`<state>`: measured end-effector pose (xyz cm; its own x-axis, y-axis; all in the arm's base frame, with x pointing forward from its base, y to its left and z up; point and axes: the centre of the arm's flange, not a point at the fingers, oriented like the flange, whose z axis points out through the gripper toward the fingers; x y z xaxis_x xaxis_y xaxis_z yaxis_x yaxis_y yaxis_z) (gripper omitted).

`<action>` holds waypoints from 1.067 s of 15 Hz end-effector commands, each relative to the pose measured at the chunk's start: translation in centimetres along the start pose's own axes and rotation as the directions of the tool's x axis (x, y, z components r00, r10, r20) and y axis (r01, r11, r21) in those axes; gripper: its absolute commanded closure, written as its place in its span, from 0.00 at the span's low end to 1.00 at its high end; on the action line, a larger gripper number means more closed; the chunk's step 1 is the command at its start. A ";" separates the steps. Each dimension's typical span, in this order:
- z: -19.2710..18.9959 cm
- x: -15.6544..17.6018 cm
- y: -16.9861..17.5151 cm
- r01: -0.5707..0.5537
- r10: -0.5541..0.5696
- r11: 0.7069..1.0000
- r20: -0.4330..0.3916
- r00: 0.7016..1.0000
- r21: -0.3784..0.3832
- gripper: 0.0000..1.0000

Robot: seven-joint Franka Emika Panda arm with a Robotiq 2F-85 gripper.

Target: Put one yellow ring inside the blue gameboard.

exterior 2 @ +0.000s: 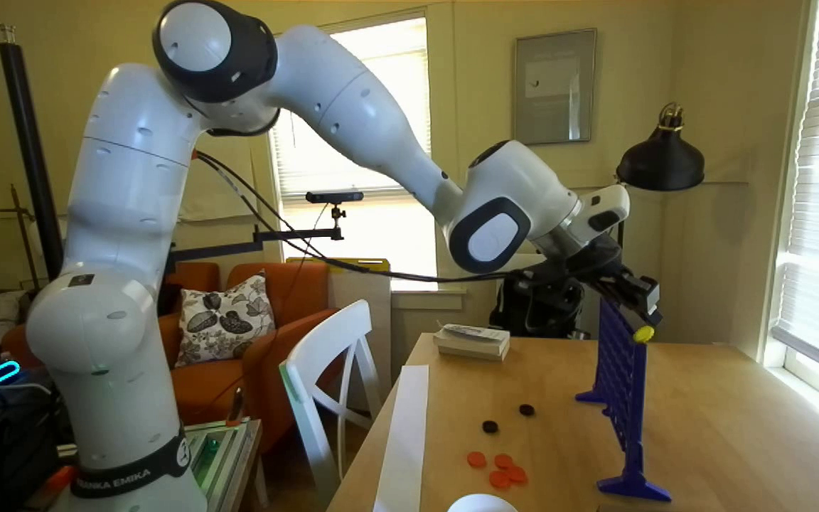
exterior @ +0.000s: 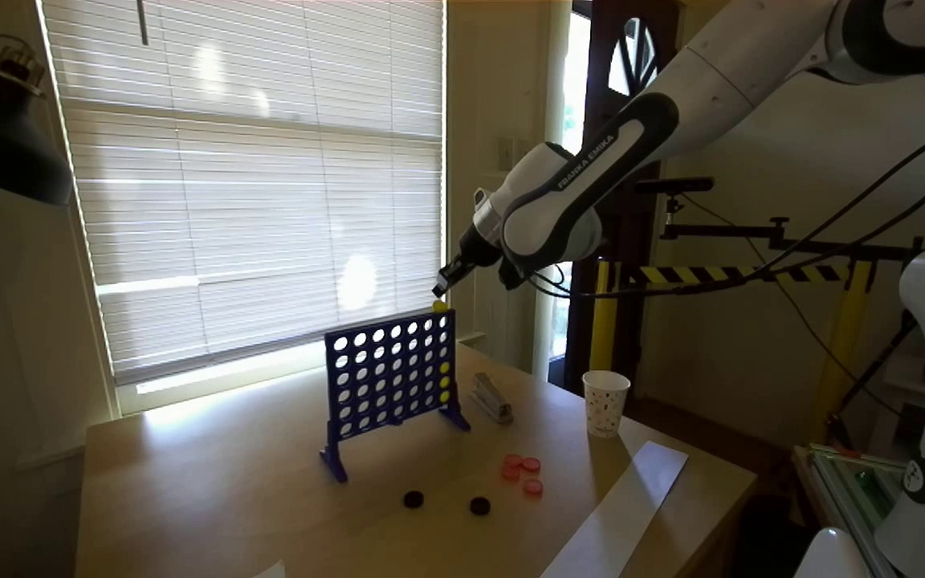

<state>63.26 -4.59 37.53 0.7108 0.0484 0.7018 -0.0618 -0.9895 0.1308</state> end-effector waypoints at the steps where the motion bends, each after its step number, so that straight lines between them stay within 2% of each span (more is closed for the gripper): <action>1: 0.5 0.7 0.3 -0.016 0.016 1.000 -0.017 1.000 0.004 1.00; 16: 1.9 0.7 0.2 -0.020 0.020 1.000 0.012 1.000 0.022 1.00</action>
<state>63.98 -4.72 37.09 0.7102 0.0348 0.7032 -0.0611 -0.9920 0.1108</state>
